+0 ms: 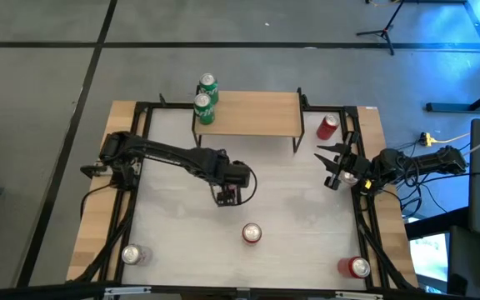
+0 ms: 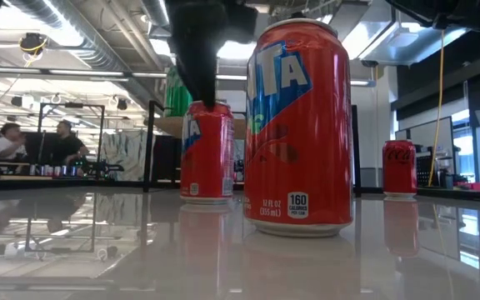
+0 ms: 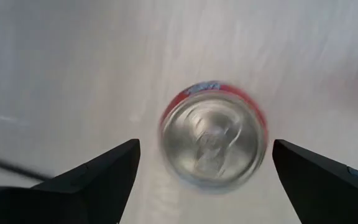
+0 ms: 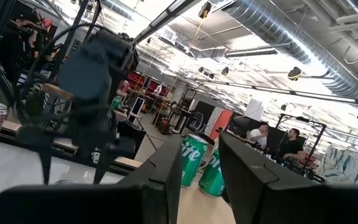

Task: Place canned beverage on shelf
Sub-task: Put the top orange soda can on the shelf

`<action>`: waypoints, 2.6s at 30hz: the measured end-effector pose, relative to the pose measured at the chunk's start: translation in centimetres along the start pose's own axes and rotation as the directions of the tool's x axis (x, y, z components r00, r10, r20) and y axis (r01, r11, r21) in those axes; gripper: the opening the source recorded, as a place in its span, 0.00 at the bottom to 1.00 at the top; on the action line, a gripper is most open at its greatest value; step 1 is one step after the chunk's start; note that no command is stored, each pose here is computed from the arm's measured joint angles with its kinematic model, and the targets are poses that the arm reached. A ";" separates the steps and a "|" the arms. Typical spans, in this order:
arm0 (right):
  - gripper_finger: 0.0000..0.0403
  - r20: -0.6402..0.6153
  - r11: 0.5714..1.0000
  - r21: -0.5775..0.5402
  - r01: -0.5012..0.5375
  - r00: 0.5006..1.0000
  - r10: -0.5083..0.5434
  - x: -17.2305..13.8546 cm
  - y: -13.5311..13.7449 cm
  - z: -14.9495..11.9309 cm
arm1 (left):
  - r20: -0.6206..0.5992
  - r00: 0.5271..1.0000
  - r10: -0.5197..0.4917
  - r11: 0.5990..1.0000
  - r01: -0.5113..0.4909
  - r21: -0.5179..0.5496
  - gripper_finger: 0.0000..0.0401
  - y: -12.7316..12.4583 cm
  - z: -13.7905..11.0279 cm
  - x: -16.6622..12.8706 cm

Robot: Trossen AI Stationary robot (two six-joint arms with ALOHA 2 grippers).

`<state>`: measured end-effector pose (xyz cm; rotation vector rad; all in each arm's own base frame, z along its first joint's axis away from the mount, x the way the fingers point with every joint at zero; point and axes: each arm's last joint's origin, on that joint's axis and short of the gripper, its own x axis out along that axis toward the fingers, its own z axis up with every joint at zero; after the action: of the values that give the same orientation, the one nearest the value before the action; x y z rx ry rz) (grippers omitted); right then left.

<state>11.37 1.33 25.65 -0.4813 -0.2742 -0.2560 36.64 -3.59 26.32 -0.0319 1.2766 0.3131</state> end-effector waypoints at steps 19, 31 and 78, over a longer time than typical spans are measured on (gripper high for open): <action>0.26 -0.010 1.000 0.013 -0.006 1.000 0.006 1.2 0.8 -0.3 | 0.413 0.908 -0.070 0.997 0.072 0.010 0.89 1.5 -10.3 -1.4; 0.26 -0.167 0.993 0.075 -0.091 0.981 0.102 6.8 3.8 -0.9 | 0.516 0.850 -0.105 0.994 0.074 0.081 0.89 1.7 -14.7 4.4; 0.56 -0.616 0.945 0.316 -0.085 0.739 0.272 16.2 12.7 -10.4 | 0.659 0.750 -0.048 0.993 0.105 -0.047 0.89 5.0 -16.9 8.4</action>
<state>32.37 4.27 16.67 -0.1200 0.4304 -0.1781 21.77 -0.35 14.17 -0.0391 0.5490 0.2698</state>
